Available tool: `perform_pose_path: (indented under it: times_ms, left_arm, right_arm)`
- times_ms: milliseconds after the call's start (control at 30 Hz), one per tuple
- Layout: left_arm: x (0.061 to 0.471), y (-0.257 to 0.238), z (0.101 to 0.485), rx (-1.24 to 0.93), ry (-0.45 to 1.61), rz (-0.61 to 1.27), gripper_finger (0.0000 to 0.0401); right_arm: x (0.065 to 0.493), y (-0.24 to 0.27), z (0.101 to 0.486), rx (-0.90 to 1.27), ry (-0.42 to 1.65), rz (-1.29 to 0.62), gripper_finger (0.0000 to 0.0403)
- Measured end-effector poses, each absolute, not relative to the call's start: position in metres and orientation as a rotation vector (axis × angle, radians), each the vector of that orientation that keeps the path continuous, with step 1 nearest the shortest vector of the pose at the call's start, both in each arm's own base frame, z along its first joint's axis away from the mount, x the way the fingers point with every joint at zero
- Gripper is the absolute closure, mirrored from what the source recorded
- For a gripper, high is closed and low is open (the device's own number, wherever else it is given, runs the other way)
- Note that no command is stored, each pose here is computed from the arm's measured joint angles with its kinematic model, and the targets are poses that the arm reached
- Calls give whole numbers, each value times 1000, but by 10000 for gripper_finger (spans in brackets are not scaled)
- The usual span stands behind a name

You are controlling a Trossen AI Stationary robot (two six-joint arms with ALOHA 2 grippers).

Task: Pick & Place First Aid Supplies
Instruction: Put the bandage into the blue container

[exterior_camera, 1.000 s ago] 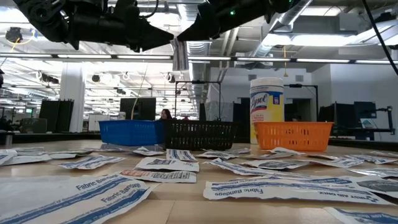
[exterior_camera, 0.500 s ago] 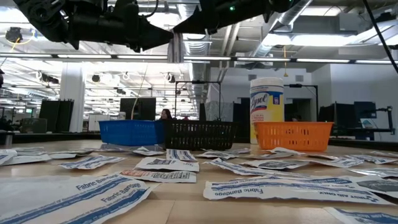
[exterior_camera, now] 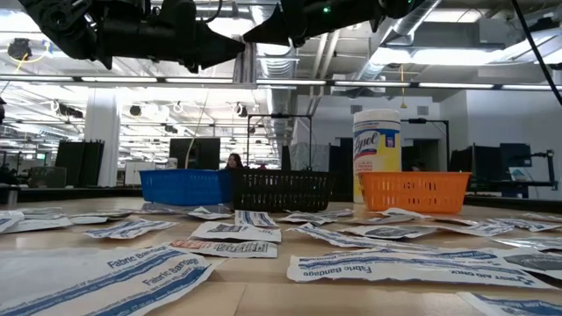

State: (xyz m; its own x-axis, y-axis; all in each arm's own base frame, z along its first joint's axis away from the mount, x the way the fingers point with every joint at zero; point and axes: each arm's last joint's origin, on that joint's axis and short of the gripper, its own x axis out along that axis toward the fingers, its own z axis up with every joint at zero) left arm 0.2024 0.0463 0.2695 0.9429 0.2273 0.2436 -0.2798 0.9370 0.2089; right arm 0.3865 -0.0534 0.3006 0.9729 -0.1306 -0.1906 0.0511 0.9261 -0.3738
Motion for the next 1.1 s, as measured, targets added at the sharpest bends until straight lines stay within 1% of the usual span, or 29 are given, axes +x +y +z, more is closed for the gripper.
perform_pose_path:
  times_ms: [333, 500, 967, 1100]
  left_arm:
    - [220, 45, 259, 247, -259, 242, 284]
    - [221, 46, 259, 249, -278, 246, 292]
    - [221, 46, 260, 250, -285, 250, 295]
    - [221, 47, 260, 244, -282, 287, 296]
  right_arm:
    - [387, -53, 301, -377, 210, -94, 403]
    - [386, -53, 298, -374, 238, -89, 403]
    - [386, -53, 298, -374, 242, -88, 403]
    - [386, -53, 298, -374, 242, -89, 403]
